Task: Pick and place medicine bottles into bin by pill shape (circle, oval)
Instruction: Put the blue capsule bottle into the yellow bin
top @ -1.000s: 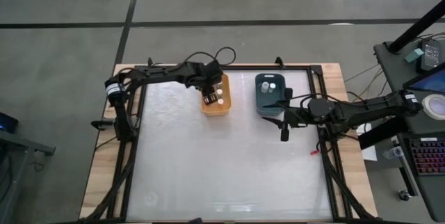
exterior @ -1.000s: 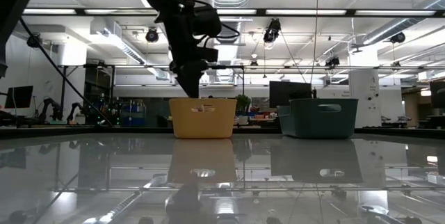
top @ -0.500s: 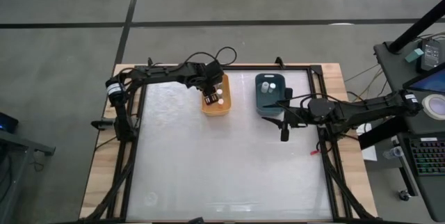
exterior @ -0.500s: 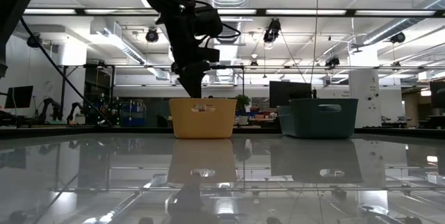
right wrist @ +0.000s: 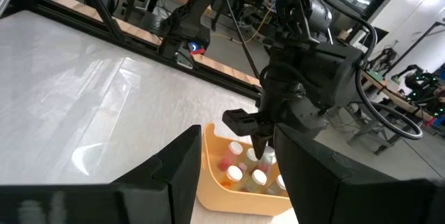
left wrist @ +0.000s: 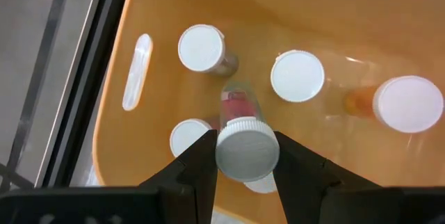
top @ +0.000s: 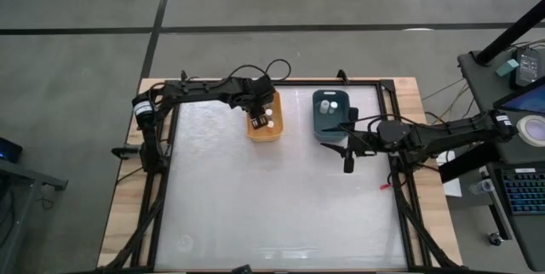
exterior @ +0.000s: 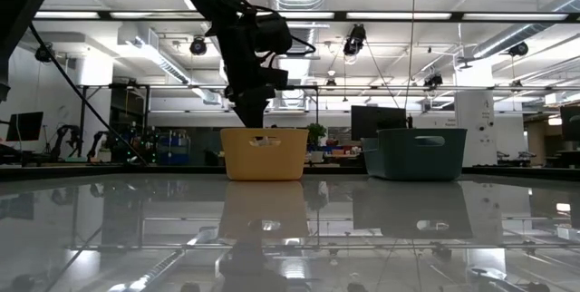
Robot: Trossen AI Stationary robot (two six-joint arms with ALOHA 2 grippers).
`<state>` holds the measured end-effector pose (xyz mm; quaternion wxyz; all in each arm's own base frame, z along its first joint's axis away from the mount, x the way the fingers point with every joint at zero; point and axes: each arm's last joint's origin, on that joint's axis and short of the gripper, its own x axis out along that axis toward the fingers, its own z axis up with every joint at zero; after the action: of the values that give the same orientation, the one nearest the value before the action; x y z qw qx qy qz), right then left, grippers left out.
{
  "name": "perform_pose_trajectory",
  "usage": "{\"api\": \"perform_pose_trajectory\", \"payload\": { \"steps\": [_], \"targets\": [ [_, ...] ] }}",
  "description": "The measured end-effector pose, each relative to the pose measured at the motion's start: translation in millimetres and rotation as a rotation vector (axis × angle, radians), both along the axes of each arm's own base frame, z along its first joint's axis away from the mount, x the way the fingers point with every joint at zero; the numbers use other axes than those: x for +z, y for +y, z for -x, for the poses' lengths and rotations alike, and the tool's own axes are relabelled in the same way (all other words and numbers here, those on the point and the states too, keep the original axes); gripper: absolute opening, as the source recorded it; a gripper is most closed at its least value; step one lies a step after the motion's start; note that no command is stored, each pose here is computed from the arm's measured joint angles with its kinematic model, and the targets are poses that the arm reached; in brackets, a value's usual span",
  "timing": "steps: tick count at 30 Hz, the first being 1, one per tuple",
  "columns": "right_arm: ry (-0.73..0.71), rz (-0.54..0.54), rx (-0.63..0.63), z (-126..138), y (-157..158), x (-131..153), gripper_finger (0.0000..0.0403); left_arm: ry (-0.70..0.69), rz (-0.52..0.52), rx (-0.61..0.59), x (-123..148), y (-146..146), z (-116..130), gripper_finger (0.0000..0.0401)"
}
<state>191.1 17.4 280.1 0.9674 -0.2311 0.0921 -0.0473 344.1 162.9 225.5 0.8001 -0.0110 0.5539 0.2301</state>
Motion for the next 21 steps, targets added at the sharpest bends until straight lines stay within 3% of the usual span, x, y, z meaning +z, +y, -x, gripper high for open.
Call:
{"api": "perform_pose_trajectory", "payload": {
  "steps": [21],
  "targets": [
    [0.001,0.0,0.0,0.0,0.0,-0.3,0.0173,-0.016,-0.004,0.007,0.6,0.5,-1.1,0.0106]
  ]
}}
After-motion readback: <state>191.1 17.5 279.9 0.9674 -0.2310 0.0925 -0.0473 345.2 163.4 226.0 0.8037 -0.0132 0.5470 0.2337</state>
